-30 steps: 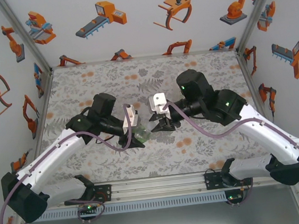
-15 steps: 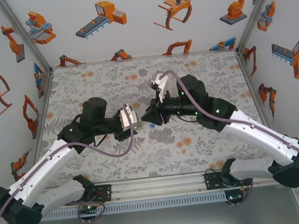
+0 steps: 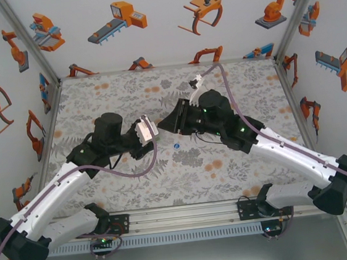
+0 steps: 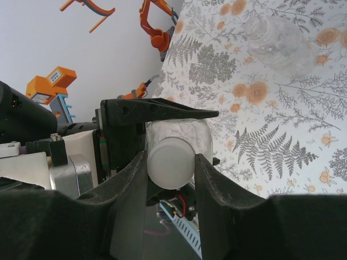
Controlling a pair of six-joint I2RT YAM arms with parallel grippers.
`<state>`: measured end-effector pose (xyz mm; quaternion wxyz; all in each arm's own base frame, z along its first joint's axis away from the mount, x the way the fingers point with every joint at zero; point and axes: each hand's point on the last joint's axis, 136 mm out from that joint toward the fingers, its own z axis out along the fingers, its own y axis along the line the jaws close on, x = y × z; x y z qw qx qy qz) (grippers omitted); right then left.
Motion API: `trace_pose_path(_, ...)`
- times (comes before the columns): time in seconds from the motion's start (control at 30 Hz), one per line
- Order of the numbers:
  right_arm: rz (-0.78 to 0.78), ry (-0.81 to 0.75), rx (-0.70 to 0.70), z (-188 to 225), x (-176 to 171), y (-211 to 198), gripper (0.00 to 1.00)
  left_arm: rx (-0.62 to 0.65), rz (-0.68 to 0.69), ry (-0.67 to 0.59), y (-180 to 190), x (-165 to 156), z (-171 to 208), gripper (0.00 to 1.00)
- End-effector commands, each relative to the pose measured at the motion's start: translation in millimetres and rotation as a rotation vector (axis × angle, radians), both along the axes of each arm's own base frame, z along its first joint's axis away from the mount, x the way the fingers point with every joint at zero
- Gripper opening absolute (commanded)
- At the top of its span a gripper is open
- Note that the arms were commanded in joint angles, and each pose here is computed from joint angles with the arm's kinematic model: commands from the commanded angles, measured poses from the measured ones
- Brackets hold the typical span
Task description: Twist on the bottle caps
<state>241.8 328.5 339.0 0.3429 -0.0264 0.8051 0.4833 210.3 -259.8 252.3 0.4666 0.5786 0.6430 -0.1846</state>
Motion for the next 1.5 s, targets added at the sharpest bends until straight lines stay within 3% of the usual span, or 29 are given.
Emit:
trace_pose_path(0.0, -0.054, -0.051, 0.066, 36.6, 1.2, -13.2, 0.42, -0.103, -0.109, -0.068, -14.6, -15.9, 30.7, 0.0)
trace_pose_path(0.13, -0.042, -0.214, 0.011, 64.5, -6.5, -30.6, 0.57, -0.11, -0.122, -0.068, -15.2, -18.4, 32.3, 0.0)
trace_pose_path(0.23, -0.004, -0.367, -0.045, 83.2, -14.7, -39.2, 0.6, -0.12, -0.149, -0.065, -16.7, -23.2, 33.8, 0.0)
trace_pose_path(0.43, 0.276, -0.727, -0.134, 107.3, -55.8, -28.2, 0.59, -0.158, -0.315, -0.037, -22.9, -52.6, 37.1, 0.0)
trace_pose_path(0.6, 0.547, -0.867, -0.143, 104.5, -96.0, -15.2, 0.53, -0.191, -0.475, 0.022, -26.9, -80.6, 39.2, 0.0)
trace_pose_path(0.8, 0.764, -1.063, -0.191, 85.8, -130.9, -19.0, 0.56, -0.207, -0.578, 0.075, -27.7, -98.3, 39.7, 0.0)
trace_pose_path(0.9, 0.846, -1.133, -0.209, 77.2, -141.8, -20.1, 0.56, -0.203, -0.587, 0.09, -28.3, -99.3, 38.5, 0.0)
trace_pose_path(1.27, 0.896, -1.192, -0.198, 65.9, -143.2, -11.4, 0.59, -0.191, -0.586, 0.108, -28.9, -98.5, 35.2, 0.0)
trace_pose_path(1.47, 0.927, -1.204, -0.165, 63.2, -146.3, -5.1, 0.55, -0.188, -0.584, 0.121, -29.5, -98.1, 34.5, 0.0)
